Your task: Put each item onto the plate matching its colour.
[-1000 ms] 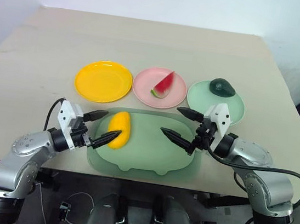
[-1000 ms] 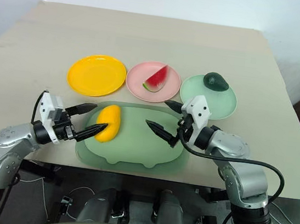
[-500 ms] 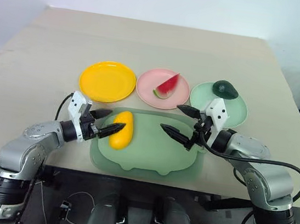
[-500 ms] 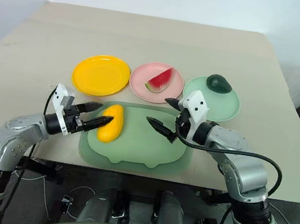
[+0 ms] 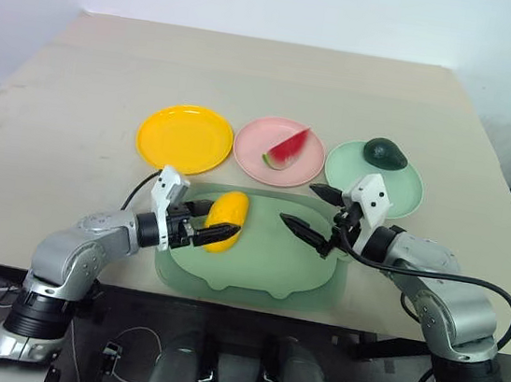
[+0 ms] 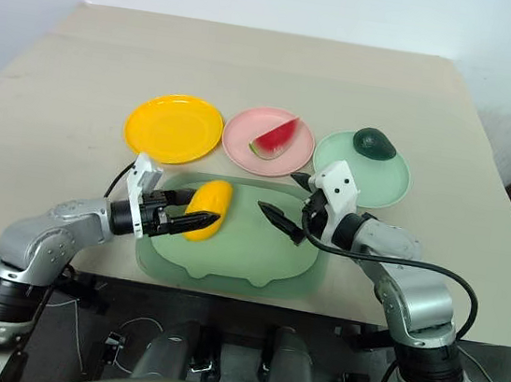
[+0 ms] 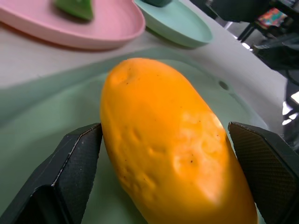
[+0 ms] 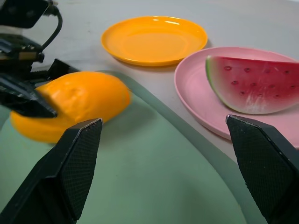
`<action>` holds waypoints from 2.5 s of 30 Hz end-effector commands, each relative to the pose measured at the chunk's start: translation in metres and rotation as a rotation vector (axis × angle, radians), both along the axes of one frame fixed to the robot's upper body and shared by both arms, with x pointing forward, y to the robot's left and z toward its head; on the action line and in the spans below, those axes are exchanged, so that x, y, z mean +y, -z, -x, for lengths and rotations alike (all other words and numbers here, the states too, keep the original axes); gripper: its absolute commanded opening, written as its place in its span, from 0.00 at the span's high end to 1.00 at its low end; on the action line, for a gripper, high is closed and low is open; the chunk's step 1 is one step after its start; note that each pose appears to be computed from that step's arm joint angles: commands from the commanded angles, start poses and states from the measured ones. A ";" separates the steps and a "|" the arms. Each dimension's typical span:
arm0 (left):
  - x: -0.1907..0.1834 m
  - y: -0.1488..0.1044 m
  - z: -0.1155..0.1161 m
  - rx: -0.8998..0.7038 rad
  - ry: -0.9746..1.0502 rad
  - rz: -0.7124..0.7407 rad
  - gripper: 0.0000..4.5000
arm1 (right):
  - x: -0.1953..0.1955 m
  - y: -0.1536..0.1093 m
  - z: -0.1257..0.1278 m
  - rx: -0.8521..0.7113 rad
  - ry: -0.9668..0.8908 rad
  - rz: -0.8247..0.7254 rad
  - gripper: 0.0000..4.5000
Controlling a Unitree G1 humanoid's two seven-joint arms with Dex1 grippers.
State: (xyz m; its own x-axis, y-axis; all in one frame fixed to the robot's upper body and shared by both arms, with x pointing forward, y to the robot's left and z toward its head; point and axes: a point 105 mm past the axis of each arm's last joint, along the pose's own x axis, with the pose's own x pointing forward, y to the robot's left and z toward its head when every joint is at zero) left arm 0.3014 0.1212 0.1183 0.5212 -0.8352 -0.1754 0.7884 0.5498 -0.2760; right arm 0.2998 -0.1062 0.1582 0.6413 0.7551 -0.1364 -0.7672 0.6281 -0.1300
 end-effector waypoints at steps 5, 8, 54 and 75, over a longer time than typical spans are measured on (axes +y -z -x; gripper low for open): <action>-0.004 0.007 0.002 0.048 0.010 -0.048 0.33 | -0.005 -0.003 -0.005 -0.043 0.022 0.023 0.00; -0.005 -0.007 0.005 0.024 0.006 -0.016 0.33 | -0.006 -0.001 -0.005 -0.044 0.025 0.027 0.00; 0.103 -0.090 -0.104 -0.482 -0.624 -0.124 0.00 | 0.002 -0.016 -0.015 -0.082 0.046 -0.030 0.00; 0.091 -0.060 0.012 -0.495 -0.161 -0.009 0.00 | -0.015 -0.022 0.019 -0.032 -0.030 -0.202 0.00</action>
State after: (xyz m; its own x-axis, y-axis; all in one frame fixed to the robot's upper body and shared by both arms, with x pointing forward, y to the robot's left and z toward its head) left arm 0.2958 0.2164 0.1672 0.6957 -0.7143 0.0762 0.7096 0.6998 0.0819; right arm 0.2852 -0.1175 0.1649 0.6219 0.7830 -0.0078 -0.7829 0.6220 0.0151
